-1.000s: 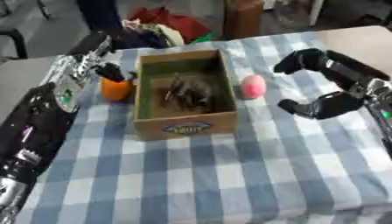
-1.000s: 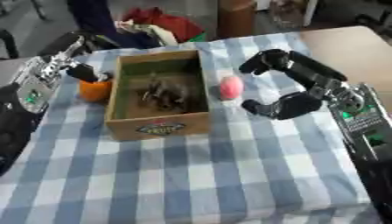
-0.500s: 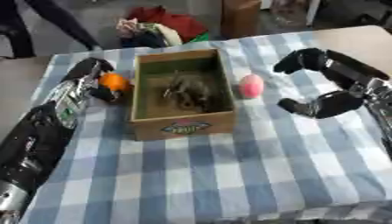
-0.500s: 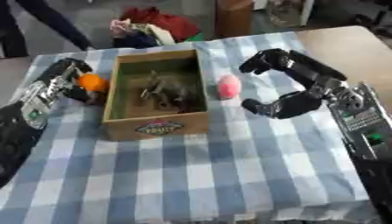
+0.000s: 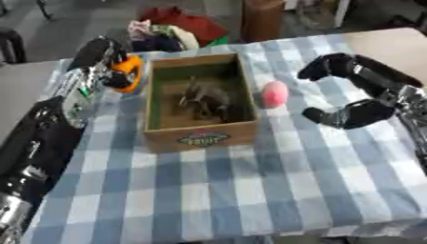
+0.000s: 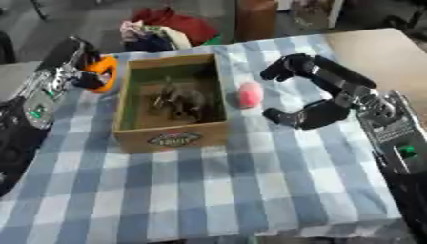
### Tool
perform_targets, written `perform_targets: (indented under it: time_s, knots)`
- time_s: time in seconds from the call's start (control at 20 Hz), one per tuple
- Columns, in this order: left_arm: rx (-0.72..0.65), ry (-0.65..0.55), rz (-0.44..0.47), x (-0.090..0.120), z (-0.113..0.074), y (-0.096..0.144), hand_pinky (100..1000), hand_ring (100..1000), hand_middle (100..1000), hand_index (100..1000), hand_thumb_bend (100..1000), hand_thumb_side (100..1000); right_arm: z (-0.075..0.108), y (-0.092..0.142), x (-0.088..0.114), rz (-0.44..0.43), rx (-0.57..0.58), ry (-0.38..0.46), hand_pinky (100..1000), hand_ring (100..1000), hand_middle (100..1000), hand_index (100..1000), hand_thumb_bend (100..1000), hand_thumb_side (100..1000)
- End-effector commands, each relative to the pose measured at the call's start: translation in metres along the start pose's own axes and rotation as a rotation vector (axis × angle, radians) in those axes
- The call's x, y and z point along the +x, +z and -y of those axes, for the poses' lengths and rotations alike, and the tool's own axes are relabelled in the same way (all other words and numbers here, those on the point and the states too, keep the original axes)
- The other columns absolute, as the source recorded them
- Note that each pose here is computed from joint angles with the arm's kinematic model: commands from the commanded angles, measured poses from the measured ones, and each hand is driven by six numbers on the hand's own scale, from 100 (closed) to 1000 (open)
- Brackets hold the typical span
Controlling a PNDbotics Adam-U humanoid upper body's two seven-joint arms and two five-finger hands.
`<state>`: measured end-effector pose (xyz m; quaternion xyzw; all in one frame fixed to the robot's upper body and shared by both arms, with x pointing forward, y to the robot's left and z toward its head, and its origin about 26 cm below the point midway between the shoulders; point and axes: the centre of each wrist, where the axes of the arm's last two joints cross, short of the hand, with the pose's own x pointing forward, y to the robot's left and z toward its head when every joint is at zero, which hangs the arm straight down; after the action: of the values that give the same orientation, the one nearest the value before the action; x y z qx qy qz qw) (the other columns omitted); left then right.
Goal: Pick up objects on the table and place them in the box.
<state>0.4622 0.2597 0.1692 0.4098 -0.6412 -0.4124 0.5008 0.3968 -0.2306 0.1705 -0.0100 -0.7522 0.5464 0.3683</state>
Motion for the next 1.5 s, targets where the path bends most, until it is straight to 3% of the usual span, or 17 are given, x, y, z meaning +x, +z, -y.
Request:
perform_targets:
  time_s: [0.05, 0.25, 0.45, 0.5, 0.55, 0.6, 0.65, 0.7, 0.8, 0.85, 0.95, 1.1, 1.15, 1.2, 1.25, 1.5]
  knots:
    - [0.020, 0.007, 0.156, 0.035, -0.024, -0.004, 551, 360, 350, 491, 232, 100, 0.010, -0.004, 0.005, 0.016, -0.009, 0.029, 803, 808, 725, 806, 381, 276]
    - [-0.104, -0.026, 0.249, 0.058, -0.004, -0.004, 567, 385, 375, 513, 251, 100, 0.009, -0.005, 0.005, 0.019, -0.008, 0.026, 802, 807, 725, 805, 381, 276]
    - [-0.268, -0.102, 0.289, 0.055, 0.024, -0.003, 603, 476, 462, 584, 315, 100, 0.009, -0.005, 0.004, 0.016, -0.007, 0.025, 802, 806, 724, 805, 382, 276]
    - [-0.301, -0.110, 0.298, 0.053, 0.028, -0.002, 636, 554, 539, 649, 390, 100, 0.009, -0.004, 0.004, 0.013, -0.008, 0.025, 802, 806, 724, 805, 383, 276]
    - [-0.329, -0.109, 0.312, 0.052, 0.030, -0.001, 688, 644, 634, 720, 617, 124, 0.009, -0.004, 0.003, 0.010, -0.009, 0.027, 802, 806, 725, 805, 384, 274]
    - [-0.345, -0.097, 0.329, 0.050, 0.029, 0.000, 758, 741, 740, 778, 810, 313, 0.009, -0.003, 0.003, 0.007, -0.009, 0.028, 802, 806, 725, 805, 387, 272]
    - [-0.340, -0.068, 0.346, 0.049, 0.025, 0.002, 807, 793, 797, 820, 915, 418, 0.010, -0.002, 0.002, 0.001, -0.010, 0.031, 802, 806, 726, 804, 389, 270]
    - [-0.322, -0.038, 0.363, 0.049, 0.019, 0.004, 817, 818, 829, 840, 959, 490, 0.011, -0.001, 0.001, -0.005, -0.011, 0.035, 803, 807, 727, 808, 392, 268]
    - [-0.237, 0.031, 0.389, 0.051, 0.000, 0.009, 817, 827, 847, 848, 968, 541, 0.015, 0.002, -0.002, -0.025, -0.016, 0.048, 804, 808, 728, 814, 396, 264]
    - [-0.184, 0.069, 0.396, 0.052, -0.010, 0.013, 812, 820, 847, 847, 924, 595, 0.018, 0.004, -0.003, -0.037, -0.018, 0.058, 807, 810, 732, 823, 398, 260]
    - [-0.078, 0.149, 0.395, 0.053, -0.028, 0.024, 795, 805, 836, 834, 857, 610, 0.026, 0.007, -0.008, -0.070, -0.025, 0.085, 809, 807, 731, 839, 400, 253]
    - [0.054, 0.281, 0.382, 0.051, -0.047, 0.042, 739, 738, 748, 791, 789, 542, 0.039, 0.013, -0.020, -0.140, -0.037, 0.138, 808, 806, 737, 853, 408, 243]
    - [0.095, 0.324, 0.376, 0.049, -0.052, 0.050, 718, 687, 696, 770, 736, 472, 0.043, 0.015, -0.026, -0.172, -0.043, 0.152, 810, 808, 742, 856, 414, 240]
    - [0.129, 0.358, 0.365, 0.047, -0.055, 0.056, 702, 665, 679, 763, 719, 449, 0.047, 0.017, -0.032, -0.201, -0.049, 0.164, 811, 810, 743, 856, 309, 207]
    - [0.159, 0.391, 0.355, 0.045, -0.058, 0.063, 692, 631, 645, 748, 674, 394, 0.050, 0.019, -0.039, -0.232, -0.055, 0.177, 810, 811, 743, 857, 427, 233]
    - [0.224, 0.538, 0.299, 0.033, -0.053, 0.087, 673, 604, 613, 729, 625, 326, 0.052, 0.029, -0.071, -0.366, -0.093, 0.197, 801, 811, 742, 856, 438, 212]
